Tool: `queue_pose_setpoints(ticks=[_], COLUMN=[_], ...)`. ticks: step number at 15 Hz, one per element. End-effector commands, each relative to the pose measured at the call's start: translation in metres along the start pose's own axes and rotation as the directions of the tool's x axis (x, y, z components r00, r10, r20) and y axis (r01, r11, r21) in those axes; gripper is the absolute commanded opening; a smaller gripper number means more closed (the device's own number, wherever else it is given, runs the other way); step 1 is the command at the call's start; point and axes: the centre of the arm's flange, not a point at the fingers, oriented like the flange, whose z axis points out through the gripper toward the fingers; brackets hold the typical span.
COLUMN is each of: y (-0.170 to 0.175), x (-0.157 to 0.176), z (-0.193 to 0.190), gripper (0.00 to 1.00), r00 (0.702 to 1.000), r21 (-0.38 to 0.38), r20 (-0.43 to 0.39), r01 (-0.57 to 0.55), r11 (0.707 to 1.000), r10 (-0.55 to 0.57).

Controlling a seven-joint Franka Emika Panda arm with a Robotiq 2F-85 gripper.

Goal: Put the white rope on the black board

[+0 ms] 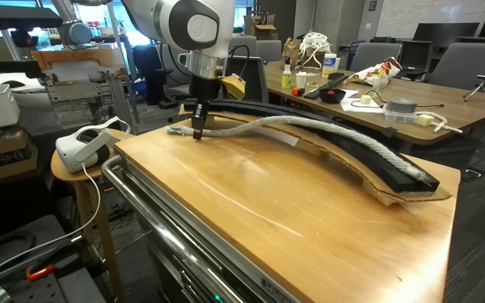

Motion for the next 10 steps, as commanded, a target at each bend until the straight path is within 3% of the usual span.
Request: queue_pose_setpoints(ticks=[1, 6, 10], y=[0.003, 0.003, 0.012], x=[-0.005, -0.004, -0.002], z=[-0.005, -0.008, -0.011], gripper=[0.1, 0.19, 0.49], r00=[1.0, 0.999, 0.997], r21=[-0.036, -0.087, -0.135], r20=[-0.014, 0.0, 0.063], r01=[0.027, 0.036, 0.042], r11=[0.999, 0.996, 0.99], r10=[-0.028, -0.036, -0.034])
